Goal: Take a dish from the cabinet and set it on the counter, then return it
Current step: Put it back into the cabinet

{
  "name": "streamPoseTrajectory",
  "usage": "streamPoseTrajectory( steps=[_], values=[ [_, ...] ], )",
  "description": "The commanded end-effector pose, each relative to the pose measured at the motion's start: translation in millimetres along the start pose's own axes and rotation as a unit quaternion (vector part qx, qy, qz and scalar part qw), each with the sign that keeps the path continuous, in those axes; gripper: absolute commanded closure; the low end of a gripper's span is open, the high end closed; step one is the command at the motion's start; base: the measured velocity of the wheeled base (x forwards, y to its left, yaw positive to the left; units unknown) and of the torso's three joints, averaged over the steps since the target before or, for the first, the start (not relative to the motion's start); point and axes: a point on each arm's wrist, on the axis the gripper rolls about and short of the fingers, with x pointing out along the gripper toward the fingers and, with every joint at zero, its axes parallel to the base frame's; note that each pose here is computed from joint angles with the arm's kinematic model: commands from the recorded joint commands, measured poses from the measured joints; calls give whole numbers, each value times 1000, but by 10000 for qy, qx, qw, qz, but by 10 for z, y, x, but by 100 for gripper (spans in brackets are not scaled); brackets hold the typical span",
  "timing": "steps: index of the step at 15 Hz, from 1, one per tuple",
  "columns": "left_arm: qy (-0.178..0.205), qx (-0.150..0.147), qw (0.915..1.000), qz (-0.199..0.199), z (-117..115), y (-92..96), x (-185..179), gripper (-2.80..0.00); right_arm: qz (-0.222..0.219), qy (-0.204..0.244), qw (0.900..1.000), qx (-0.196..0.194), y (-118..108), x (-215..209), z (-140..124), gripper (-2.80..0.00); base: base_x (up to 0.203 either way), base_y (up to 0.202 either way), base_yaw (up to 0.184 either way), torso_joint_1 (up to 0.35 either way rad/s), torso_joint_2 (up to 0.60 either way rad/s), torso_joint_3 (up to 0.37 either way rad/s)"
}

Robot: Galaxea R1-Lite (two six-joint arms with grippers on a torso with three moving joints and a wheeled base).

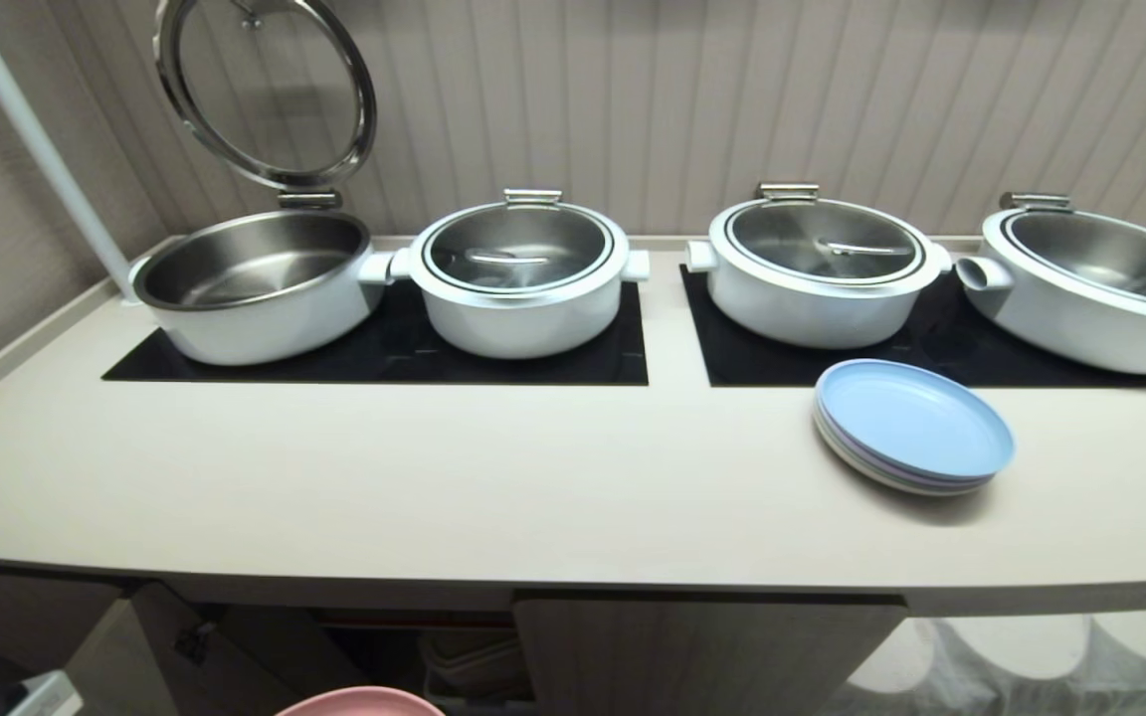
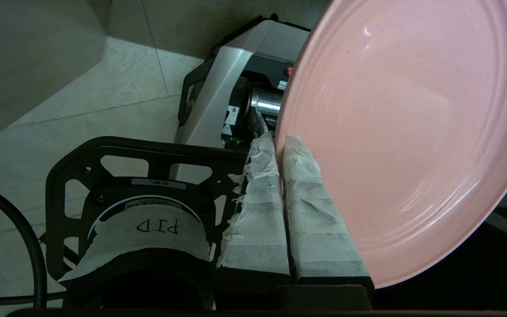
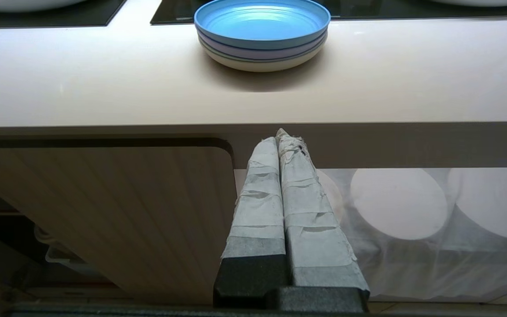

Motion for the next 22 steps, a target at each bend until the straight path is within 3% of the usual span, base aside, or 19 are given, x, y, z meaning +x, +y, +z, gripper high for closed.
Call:
streamPoseTrajectory(
  steps=[1, 22],
  values=[
    [13, -20, 10000, 12, 1, -1, 0, 0, -7, -2, 10000, 2, 0, 0, 0, 0, 0, 0, 0, -117, 243, 129],
    [-18, -36, 10000, -20, -15, 11, -10, 0, 0, -2, 10000, 4, 0, 0, 0, 0, 0, 0, 0, -144, 309, 160]
  ],
)
